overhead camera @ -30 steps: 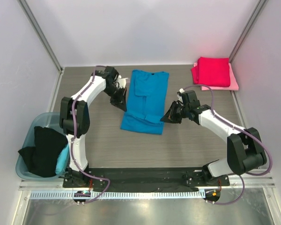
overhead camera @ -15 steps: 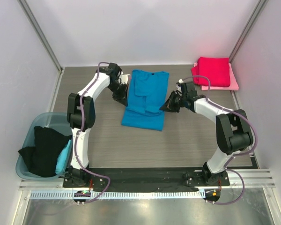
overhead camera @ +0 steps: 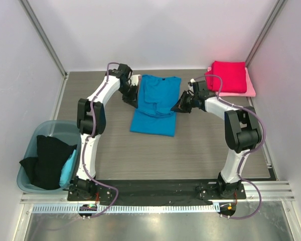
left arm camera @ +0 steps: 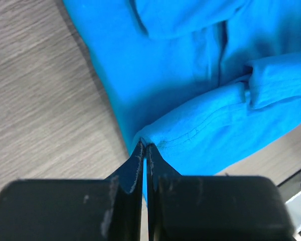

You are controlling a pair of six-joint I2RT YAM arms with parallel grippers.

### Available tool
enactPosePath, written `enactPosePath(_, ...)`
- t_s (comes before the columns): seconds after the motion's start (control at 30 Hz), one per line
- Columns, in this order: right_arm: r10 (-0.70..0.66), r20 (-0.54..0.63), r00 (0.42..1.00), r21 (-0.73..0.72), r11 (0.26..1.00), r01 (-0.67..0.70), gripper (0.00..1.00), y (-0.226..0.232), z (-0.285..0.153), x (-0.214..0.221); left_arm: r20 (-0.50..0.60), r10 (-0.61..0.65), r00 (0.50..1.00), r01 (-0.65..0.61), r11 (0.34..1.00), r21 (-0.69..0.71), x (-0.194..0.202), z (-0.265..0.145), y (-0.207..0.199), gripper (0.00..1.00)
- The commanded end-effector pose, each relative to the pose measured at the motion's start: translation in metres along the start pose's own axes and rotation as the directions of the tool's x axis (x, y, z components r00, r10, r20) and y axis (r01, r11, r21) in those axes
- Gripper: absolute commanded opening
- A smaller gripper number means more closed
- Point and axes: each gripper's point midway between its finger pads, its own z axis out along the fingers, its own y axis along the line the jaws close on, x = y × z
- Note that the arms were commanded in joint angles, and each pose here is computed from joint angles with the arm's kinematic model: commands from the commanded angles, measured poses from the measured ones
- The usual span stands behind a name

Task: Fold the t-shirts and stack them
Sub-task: Fold the tshirt

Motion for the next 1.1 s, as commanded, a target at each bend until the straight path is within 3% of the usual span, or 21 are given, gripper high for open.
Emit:
enactPosePath(0.0,-0.065,0.052,0.997,-0.049,0.997,0.067,0.01,0.015,0.004,-0.026,0.047,0.007,0.999,-0.006,1.0,-0.023,-0.016,0.0,0.007,0.0)
enactPosePath(0.27,-0.085,0.046,0.995,-0.044,0.995,0.087,0.02,0.008,0.022,-0.038,0.095,0.038,0.995,-0.034,0.998,-0.044,-0.039,0.005,0.014,0.0)
enactPosePath(0.3,-0.09,0.045,0.995,-0.045,0.995,0.092,0.05,0.008,0.023,-0.038,0.094,0.038,0.995,-0.033,0.998,-0.049,-0.039,0.006,0.016,0.05)
enactPosePath(0.43,-0.13,0.108,0.986,-0.039,0.99,0.135,0.57,0.014,0.009,-0.057,0.115,0.022,0.993,-0.011,0.995,-0.097,-0.042,-0.008,0.02,0.24)
enactPosePath(0.53,-0.146,0.159,0.976,-0.033,0.988,0.153,0.61,0.018,-0.023,-0.072,0.136,0.017,0.991,0.005,0.988,-0.157,-0.038,-0.029,0.027,0.4)
enactPosePath(0.63,-0.118,0.141,0.983,-0.035,0.992,0.124,0.62,0.015,-0.054,-0.061,0.147,0.048,0.988,-0.018,0.979,-0.203,-0.027,-0.059,0.026,0.55)
enactPosePath(0.7,-0.067,0.068,0.995,-0.028,0.997,0.069,0.62,0.002,-0.061,-0.033,0.136,0.029,0.99,-0.003,0.983,-0.185,-0.014,-0.073,0.018,0.67)
enactPosePath(0.8,0.015,-0.065,0.998,-0.066,0.998,-0.019,0.63,-0.004,-0.065,0.015,0.066,-0.051,0.997,0.058,0.992,-0.114,0.021,-0.071,0.009,0.71)
enactPosePath(0.97,0.126,-0.136,0.983,-0.065,0.989,-0.136,0.62,-0.02,-0.061,0.057,-0.085,-0.208,0.974,0.21,0.978,0.009,0.077,-0.046,0.002,0.71)
enactPosePath(1.07,0.156,-0.164,0.974,-0.068,0.983,-0.168,0.63,-0.022,-0.058,0.075,-0.125,-0.263,0.957,0.275,0.957,0.089,0.09,-0.035,-0.003,0.71)
